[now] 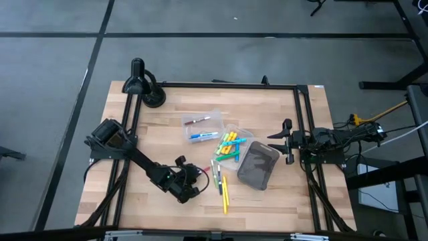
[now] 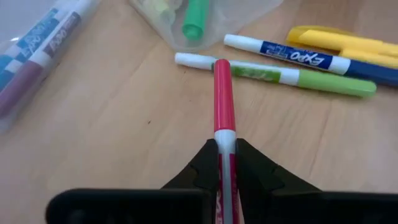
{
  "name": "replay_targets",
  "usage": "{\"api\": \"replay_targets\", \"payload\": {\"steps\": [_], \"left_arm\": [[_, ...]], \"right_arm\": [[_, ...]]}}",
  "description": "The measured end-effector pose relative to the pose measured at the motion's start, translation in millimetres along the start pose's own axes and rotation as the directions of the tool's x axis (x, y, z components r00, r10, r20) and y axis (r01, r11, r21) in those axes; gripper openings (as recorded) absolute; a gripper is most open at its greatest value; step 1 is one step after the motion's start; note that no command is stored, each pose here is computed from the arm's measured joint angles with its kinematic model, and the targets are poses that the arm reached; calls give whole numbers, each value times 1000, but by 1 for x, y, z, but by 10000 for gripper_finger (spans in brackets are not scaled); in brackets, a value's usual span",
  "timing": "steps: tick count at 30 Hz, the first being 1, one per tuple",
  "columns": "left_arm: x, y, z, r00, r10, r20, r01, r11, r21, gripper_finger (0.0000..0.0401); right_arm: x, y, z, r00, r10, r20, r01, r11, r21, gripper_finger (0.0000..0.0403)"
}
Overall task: Pick & Place Markers
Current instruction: Put the pink marker pen into the left transparent bin
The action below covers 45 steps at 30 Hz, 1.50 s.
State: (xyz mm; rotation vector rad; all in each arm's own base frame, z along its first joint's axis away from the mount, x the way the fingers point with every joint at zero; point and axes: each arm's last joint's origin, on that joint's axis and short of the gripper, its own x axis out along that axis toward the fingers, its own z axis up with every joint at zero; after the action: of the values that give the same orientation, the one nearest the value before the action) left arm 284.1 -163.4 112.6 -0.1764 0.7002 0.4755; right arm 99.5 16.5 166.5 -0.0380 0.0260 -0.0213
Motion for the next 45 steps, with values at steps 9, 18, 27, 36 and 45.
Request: {"api": "replay_targets", "payload": {"steps": [9,18,27,36,45], "left_arm": [[-2,-1,0,1000,2,16,-2,1000,15,28],[-9,-6,-3,999,-15,36,14,1000,24,28],[-24,-6,15,994,-60,89,57,997,42,28],[-43,-2,35,984,-74,163,64,996,63,28],[-54,3,48,977,-92,194,74,993,95,28]], "right_arm": [[0,0,0,1000,0,0,0,1000,0,152],[0,0,0,1000,0,0,0,1000,0,152],[0,0,0,1000,0,0,0,1000,0,152],[0,0,0,1000,0,0,0,1000,0,152],[0,0,0,1000,0,0,0,1000,0,152]]}}
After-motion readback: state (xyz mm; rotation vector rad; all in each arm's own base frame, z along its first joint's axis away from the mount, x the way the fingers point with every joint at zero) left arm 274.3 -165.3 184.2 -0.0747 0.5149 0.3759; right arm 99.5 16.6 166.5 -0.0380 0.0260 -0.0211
